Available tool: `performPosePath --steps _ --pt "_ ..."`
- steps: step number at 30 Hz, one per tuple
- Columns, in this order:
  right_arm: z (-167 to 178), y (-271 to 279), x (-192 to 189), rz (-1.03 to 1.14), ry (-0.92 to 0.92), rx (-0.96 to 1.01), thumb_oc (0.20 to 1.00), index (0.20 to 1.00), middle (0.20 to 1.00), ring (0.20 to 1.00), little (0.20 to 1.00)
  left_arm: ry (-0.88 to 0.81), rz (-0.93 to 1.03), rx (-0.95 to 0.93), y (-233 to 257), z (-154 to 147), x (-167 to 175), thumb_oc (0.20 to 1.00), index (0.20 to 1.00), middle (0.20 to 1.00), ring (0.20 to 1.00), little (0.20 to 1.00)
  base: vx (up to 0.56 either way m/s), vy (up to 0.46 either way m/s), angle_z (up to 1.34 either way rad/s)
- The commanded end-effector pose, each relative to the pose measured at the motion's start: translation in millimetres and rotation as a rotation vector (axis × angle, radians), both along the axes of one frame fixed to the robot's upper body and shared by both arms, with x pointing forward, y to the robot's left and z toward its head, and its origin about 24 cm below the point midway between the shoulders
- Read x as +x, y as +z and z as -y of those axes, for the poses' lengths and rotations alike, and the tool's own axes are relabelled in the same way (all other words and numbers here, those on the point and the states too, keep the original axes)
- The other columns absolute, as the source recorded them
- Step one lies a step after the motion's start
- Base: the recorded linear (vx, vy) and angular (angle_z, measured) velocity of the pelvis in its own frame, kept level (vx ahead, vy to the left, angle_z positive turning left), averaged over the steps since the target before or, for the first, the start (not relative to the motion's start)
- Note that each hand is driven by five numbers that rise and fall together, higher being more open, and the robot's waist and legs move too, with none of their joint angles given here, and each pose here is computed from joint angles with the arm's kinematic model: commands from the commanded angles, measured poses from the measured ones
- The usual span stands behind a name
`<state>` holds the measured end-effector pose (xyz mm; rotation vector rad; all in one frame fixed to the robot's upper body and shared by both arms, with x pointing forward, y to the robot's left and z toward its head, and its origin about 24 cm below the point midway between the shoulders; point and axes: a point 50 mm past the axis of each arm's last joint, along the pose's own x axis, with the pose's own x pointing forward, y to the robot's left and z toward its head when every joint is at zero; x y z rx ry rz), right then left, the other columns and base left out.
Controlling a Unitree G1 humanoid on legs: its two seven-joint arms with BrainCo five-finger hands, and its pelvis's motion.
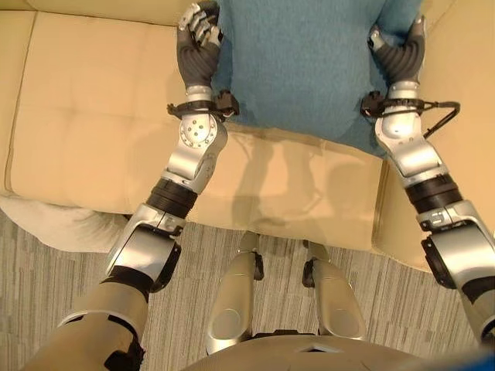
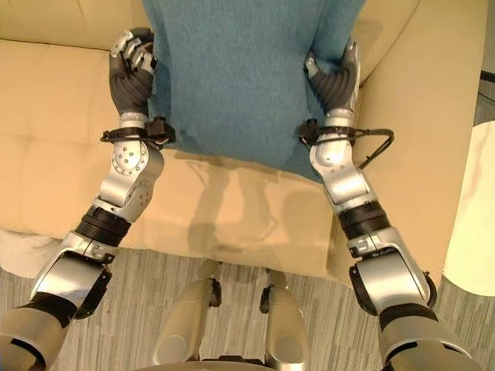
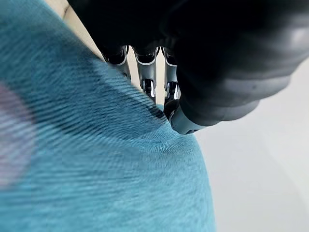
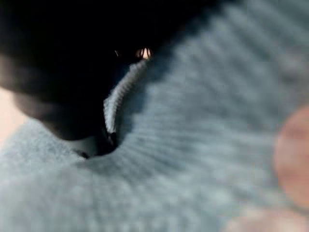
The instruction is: Pick up all the scattered cushions and arrange them neatly on the sofa.
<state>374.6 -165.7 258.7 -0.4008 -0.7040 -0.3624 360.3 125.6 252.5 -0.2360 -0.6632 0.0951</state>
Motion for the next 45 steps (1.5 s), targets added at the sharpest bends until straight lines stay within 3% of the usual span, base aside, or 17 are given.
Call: performPosePath --steps 1,8,9,10,12,13,24,26,27,28,29,31,33,35,37,38,45 --pt "-52.8 40.9 -18.5 0.249 0.163 -0.113 0.2 0.2 0.2 0.2 0.2 -0.15 0.359 0.101 59.6 55.7 -27.5 0.2 0.2 0.2 0.2 0.2 0.0 0.0 0.0" --pt "-44.3 101.1 -2.3 0.305 -0.008 -0.134 0.2 0.2 0.2 0.2 0.2 0.031 0.339 0.207 117.4 57.1 0.0 0.2 0.2 0.2 0.2 0.2 0.01 -0.036 -0.01" --pt "-40.7 106.1 0.1 0.291 -0.02 -0.131 0.2 0.2 0.2 0.2 0.2 0.047 0.327 0.229 123.2 54.6 3.3 0.523 0.523 0.523 0.523 0.523 0.0 0.0 0.0" --pt "-34.5 104.9 8.4 0.218 -0.028 -0.133 0.2 0.2 0.2 0.2 0.2 0.074 0.289 0.264 128.4 48.7 10.2 1.0 1.0 1.0 1.0 1.0 -0.01 -0.014 -0.05" --pt "-27.7 106.2 15.2 0.149 -0.036 -0.15 0.592 0.592 0.592 0.592 0.592 0.079 0.222 0.308 130.6 44.9 19.5 1.0 1.0 1.0 1.0 1.0 -0.02 -0.032 -0.08" --pt "-27.0 107.1 16.3 0.133 -0.031 -0.156 1.0 1.0 1.0 1.0 1.0 0.077 0.21 0.314 132.1 40.7 21.2 1.0 1.0 1.0 1.0 1.0 -0.01 -0.038 -0.06" --pt "-7.1 61.3 32.1 -0.056 -0.079 -0.214 1.0 1.0 1.0 1.0 1.0 0.122 0.057 0.335 85.8 14.1 39.2 1.0 1.0 1.0 1.0 1.0 0.0 -0.005 -0.02" --pt "9.8 52.6 33.8 -0.098 -0.123 -0.221 1.0 1.0 1.0 1.0 1.0 0.159 0.034 0.335 79.5 -2.5 41.2 1.0 1.0 1.0 1.0 1.0 -0.01 0.003 0.02" --pt "31.2 46.0 32.0 -0.122 -0.178 -0.236 1.0 1.0 1.0 1.0 1.0 0.209 0.014 0.337 72.5 -25.6 41.4 1.0 1.0 1.0 1.0 1.0 -0.01 0.007 0.09" --pt "31.2 45.7 32.0 -0.123 -0.178 -0.236 1.0 1.0 1.0 1.0 1.0 0.209 0.014 0.337 72.2 -25.6 41.5 1.0 1.0 1.0 1.0 1.0 -0.01 0.017 0.12" --pt "65.4 33.2 22.5 -0.126 -0.236 -0.18 1.0 1.0 1.0 1.0 1.0 0.271 -0.004 0.334 59.2 -59.2 36.4 1.0 1.0 1.0 1.0 1.0 0.01 0.009 0.11" --pt "88.1 24.2 9.9 -0.106 -0.269 -0.153 1.0 1.0 1.0 1.0 1.0 0.31 -0.01 0.346 46.3 -81.9 28.5 1.0 1.0 1.0 1.0 1.0 0.03 -0.005 0.15" --pt "114.7 -12.5 -16.1 -0.143 -0.292 -0.233 1.0 1.0 1.0 1.0 1.0 0.332 -0.071 0.41 -0.4 -114.5 7.5 1.0 1.0 1.0 1.0 1.0 0.07 -0.036 0.08" --pt "119.2 -22.7 -22.9 -0.157 -0.294 -0.247 1.0 1.0 1.0 1.0 1.0 0.33 -0.09 0.413 -12.8 -120.1 1.5 1.0 1.0 1.0 1.0 1.0 0.06 -0.031 0.13" --pt "124.8 -74.6 -51.8 -0.231 -0.273 -0.218 1.0 1.0 1.0 1.0 1.0 0.307 -0.18 0.358 -70.0 -129.7 -28.9 1.0 1.0 1.0 1.0 1.0 0.08 -0.039 0.08" --pt "124.9 -75.4 -52.5 -0.233 -0.274 -0.218 1.0 1.0 1.0 1.0 1.0 0.306 -0.182 0.359 -70.8 -129.6 -29.6 1.0 1.0 1.0 1.0 1.0 0.08 -0.055 0.0" --pt "112.1 -198.8 -108.1 -0.634 -0.133 -0.126 1.0 1.0 1.0 1.0 1.0 0.234 -0.595 0.362 -200.7 -138.0 -108.9 1.0 1.0 1.0 1.0 1.0 0.05 -0.031 0.04"
